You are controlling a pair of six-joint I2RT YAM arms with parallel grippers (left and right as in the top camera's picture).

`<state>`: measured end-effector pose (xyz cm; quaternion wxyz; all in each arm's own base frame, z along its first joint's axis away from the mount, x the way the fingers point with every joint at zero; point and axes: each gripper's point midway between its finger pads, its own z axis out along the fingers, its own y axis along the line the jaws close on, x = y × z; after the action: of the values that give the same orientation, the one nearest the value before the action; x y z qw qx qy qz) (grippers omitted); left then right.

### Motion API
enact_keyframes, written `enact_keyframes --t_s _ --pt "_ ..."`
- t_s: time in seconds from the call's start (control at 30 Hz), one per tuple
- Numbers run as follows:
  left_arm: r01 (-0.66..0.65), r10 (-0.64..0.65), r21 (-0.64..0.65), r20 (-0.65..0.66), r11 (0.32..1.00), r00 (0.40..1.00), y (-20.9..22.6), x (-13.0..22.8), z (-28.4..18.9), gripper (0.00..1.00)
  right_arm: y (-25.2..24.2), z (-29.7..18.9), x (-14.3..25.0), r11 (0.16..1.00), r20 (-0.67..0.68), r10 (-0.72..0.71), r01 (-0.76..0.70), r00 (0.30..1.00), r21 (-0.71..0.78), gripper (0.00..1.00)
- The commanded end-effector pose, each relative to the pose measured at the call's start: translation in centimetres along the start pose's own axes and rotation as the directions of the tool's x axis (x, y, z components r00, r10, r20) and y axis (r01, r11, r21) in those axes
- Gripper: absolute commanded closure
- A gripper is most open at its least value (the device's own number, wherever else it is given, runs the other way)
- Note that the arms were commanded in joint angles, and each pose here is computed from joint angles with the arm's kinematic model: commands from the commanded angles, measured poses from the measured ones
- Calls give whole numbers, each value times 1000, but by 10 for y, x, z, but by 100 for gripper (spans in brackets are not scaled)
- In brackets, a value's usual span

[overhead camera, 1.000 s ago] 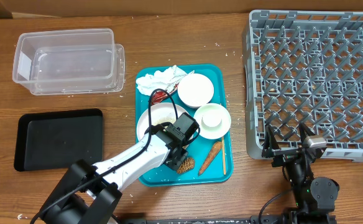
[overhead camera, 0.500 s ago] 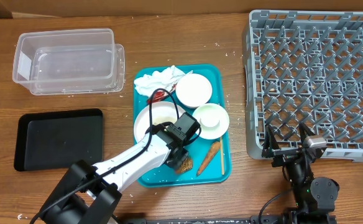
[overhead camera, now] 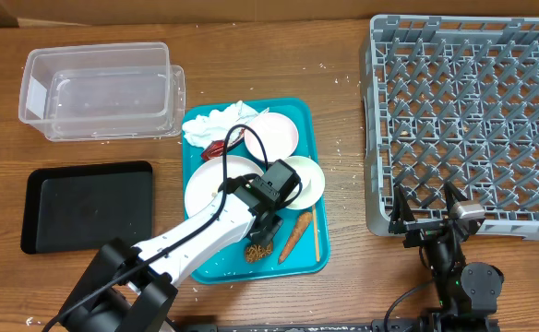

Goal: Sort waste into correct bins and load items into the dishwasher
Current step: 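Grasp the rim of the white rice plate with the left gripper, then lift the plate and carry it left over the black tray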

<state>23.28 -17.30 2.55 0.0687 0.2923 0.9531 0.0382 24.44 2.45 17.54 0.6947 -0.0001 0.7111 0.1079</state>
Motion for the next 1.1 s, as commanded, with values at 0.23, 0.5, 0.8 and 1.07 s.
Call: enact_keyframes --t_s 0.23,0.5,0.8,1.07 --pt "33 -32 -43 7 999 999 10 -15 -21 96 -1 0 3 1000 0 0 0 1000 4 0" --pt "66 -63 -61 39 996 997 15 -32 -44 96 -1 0 3 1000 0 0 0 1000 4 0" --pt "94 -90 -114 40 989 995 26 -36 -63 96 -1 0 3 1000 0 0 0 1000 4 0" --pt "204 -197 -189 58 960 979 42 -36 -78 96 -1 0 3 1000 0 0 0 1000 4 0"
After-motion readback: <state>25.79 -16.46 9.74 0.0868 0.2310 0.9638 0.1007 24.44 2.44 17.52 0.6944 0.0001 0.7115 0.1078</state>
